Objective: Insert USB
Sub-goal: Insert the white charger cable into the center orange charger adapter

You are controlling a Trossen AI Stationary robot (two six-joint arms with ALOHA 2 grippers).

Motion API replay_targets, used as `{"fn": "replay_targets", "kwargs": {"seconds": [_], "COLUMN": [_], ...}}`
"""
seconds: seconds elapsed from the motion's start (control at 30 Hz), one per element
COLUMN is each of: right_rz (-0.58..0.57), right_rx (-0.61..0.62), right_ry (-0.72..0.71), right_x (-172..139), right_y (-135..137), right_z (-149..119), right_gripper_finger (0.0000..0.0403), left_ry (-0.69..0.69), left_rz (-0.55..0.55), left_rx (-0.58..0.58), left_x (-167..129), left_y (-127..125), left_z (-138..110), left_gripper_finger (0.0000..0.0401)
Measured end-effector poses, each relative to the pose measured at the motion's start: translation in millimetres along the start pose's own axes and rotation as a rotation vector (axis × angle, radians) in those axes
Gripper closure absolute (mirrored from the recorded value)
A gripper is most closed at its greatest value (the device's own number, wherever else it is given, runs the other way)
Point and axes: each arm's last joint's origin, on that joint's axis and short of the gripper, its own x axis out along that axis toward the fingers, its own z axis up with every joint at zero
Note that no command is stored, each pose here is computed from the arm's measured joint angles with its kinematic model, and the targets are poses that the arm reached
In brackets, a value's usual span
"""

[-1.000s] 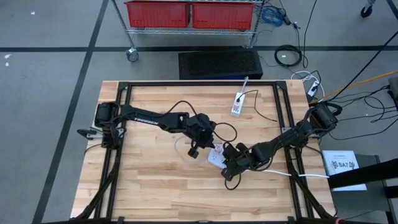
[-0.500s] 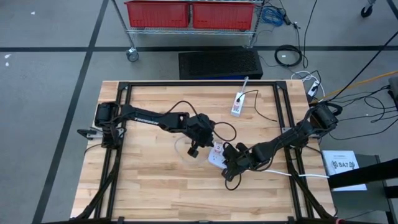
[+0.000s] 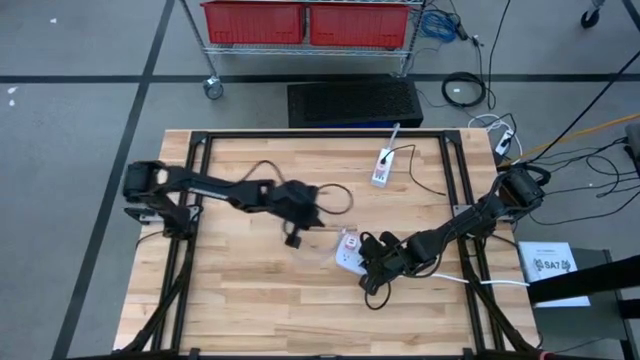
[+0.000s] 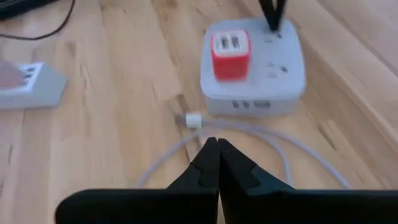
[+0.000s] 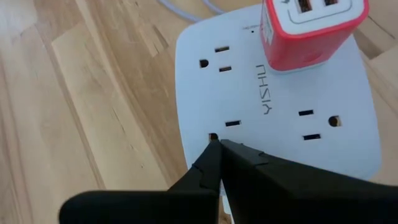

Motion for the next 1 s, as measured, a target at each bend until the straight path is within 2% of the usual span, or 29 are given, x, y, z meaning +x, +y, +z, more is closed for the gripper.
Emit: {"fn": "replay_targets", "kwargs": {"seconds": [0.07,0.17,0.33,0.4,0.5,0.67,0.8,0.9,1.0], "right_rz": [-0.001,0.000,0.007,0.016,0.022,0.033,0.034,0.036,0.035], "right_rx": [-0.005,-0.005,-0.003,0.002,-0.001,-0.014,-0.015,-0.017,-0.017], "right_ry": [0.001,0.000,0.006,0.015,0.010,0.005,0.003,0.001,-0.002], "right_x": [0,0,0,1,1,1,1,1,1], "right_y": [0,0,0,-1,0,1,1,1,1], "right_z": [0,0,1,2,3,4,4,4,4], "right_gripper_finger": [0.0402,0.0402,0.0402,0.0402,0.0403,0.0403,0.0403,0.0403,0.0403], "left_ry": [-0.007,0.053,0.055,0.030,0.021,0.110,0.136,0.174,0.188], "left_rz": [-0.014,-0.077,-0.143,-0.151,-0.082,-0.060,-0.071,-0.024,-0.013], "left_rx": [0.003,0.006,0.093,0.133,0.154,0.109,0.117,0.144,0.182], "left_x": [-8,-8,1,7,16,37,50,57,57], "left_y": [-11,-32,-54,-61,-61,-59,-61,-60,-59], "left_z": [-18,-45,-45,-40,-35,-49,-52,-52,-51], "left_gripper_finger": [0.0401,0.0401,0.0391,0.0372,0.0333,0.0263,0.0226,0.0228,0.0273]}}
